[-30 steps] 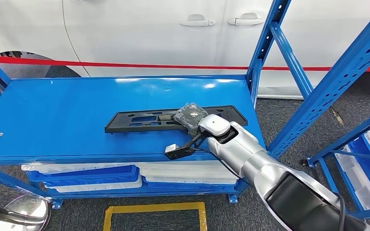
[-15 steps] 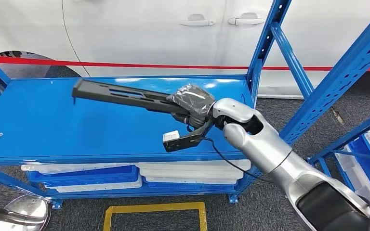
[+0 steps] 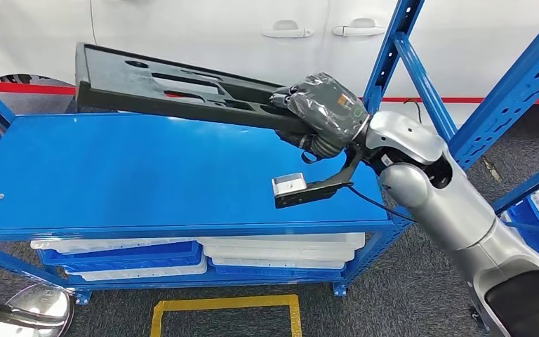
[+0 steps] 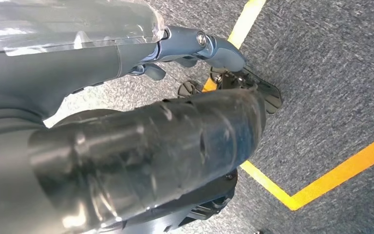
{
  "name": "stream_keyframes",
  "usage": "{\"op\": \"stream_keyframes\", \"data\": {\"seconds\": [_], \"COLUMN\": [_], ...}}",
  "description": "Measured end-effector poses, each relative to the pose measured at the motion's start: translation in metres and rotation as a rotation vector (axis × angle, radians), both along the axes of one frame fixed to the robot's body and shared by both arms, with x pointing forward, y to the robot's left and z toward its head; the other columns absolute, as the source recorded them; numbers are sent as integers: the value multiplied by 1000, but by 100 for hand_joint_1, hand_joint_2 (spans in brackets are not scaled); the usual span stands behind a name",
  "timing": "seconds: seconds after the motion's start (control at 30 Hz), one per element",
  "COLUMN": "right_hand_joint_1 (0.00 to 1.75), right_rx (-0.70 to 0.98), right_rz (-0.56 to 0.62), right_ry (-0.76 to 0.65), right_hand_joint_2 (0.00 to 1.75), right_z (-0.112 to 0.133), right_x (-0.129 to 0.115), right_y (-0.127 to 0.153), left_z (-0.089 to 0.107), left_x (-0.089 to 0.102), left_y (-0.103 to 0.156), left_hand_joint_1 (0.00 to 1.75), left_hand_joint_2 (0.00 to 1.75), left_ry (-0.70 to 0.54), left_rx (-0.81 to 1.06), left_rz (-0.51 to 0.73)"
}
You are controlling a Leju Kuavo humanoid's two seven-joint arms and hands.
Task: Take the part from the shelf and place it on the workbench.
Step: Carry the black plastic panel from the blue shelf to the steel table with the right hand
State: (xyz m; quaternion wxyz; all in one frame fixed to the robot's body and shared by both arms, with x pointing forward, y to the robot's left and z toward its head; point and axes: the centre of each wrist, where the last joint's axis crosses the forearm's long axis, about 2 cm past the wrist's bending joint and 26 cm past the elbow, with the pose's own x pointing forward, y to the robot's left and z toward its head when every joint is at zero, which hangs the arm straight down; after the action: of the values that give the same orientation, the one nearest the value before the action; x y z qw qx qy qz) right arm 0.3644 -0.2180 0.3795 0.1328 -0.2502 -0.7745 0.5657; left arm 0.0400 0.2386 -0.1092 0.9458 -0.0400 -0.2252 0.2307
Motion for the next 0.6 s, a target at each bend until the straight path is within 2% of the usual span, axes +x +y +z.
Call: {"op": "stream_keyframes", "data": {"seconds": [0.1,0.23,0.6], "right_hand_joint_1": [175,175,175], "right_rx": [6,11,6], "right_rz": [6,8,4], "right_ry": [-22,-32,-29], "right_hand_joint_2": [175,175,175], "right_z": [5,7,4], "right_x": [-5,-8,-11], "right_y": [-5,-10,-14], "left_z": [0,0,0], "left_x": [0,0,0], "left_y": [0,1,1], "left_hand_joint_1": [0,0,0], "left_hand_joint_2": [0,175,175], "left_ry": [2,4,4], "left_rx": [9,18,28], "left_rz": [3,3,8]}}
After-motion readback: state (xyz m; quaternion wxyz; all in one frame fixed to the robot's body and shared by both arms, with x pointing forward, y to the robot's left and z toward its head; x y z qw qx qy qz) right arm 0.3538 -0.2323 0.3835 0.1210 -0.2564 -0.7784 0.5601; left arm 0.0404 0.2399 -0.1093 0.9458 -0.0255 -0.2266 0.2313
